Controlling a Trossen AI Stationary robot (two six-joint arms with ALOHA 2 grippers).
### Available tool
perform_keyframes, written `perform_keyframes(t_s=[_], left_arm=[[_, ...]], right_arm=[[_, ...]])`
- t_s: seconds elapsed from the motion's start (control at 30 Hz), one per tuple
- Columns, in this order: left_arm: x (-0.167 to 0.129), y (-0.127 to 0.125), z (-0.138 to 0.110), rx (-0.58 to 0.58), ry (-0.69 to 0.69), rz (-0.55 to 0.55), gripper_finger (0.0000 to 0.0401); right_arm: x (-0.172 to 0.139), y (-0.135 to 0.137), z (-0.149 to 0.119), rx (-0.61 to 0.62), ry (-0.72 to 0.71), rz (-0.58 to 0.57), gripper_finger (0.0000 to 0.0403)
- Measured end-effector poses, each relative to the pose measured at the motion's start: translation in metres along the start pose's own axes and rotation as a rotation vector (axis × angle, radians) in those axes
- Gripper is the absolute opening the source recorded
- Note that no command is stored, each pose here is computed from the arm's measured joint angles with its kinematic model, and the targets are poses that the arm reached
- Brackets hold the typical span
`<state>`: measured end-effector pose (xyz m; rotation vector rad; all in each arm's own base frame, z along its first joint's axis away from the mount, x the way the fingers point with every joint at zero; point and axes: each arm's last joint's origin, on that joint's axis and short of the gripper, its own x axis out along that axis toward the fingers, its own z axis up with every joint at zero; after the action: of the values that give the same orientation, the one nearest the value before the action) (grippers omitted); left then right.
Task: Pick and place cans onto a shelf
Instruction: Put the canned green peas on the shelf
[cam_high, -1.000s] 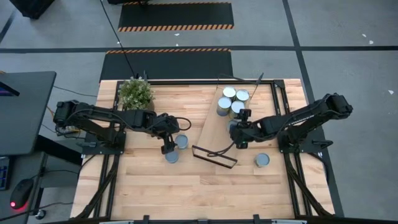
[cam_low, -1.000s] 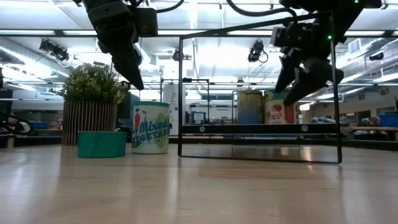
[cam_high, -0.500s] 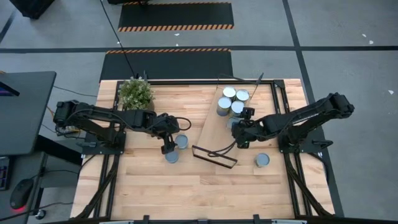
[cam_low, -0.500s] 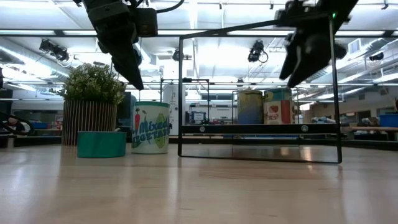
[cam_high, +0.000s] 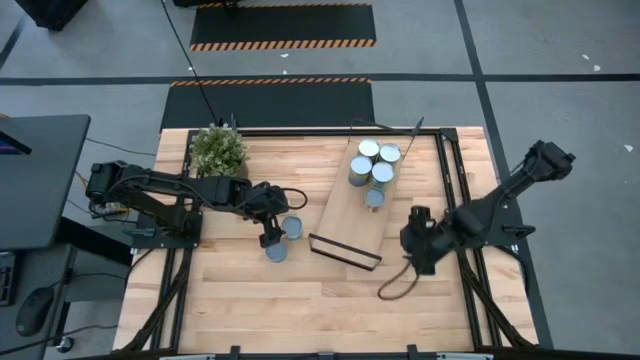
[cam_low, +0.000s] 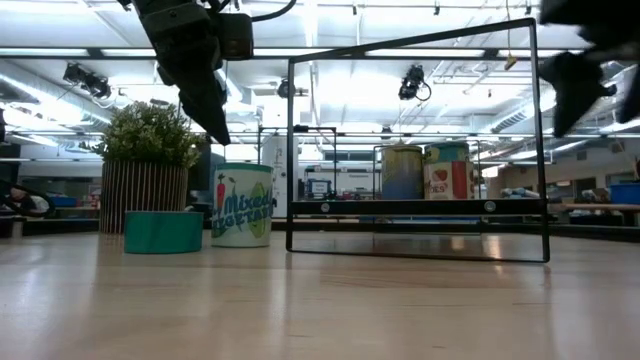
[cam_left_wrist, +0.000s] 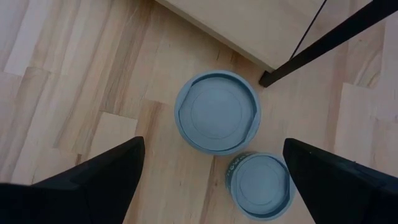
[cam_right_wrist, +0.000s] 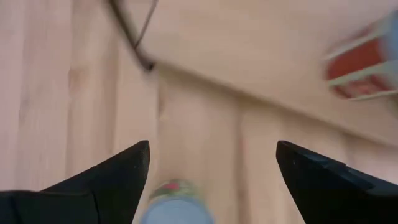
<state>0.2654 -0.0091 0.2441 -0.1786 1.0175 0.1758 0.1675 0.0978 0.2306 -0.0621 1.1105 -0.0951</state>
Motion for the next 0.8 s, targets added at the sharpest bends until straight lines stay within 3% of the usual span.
perform_keyframes(t_s=[0.2, 0.57, 0.8], left_arm=[[0.000, 0.000, 0.000, -0.008, -0.003, -0.001, 0.0388], [0.000, 0.000, 0.000, -0.009, -0.002, -0.001, 0.0388], [0.000, 0.000, 0.000, -0.009, -0.001, -0.001, 0.0388]], right_arm=[[0.024, 0.018, -0.017, -0.041, 0.037, 0.007, 0.0357], [0.048, 0.014, -0.044, 0.074, 0.212, 0.000, 0.0357], [0.056, 0.010, -0.061, 0.218, 0.344, 0.025, 0.0357]])
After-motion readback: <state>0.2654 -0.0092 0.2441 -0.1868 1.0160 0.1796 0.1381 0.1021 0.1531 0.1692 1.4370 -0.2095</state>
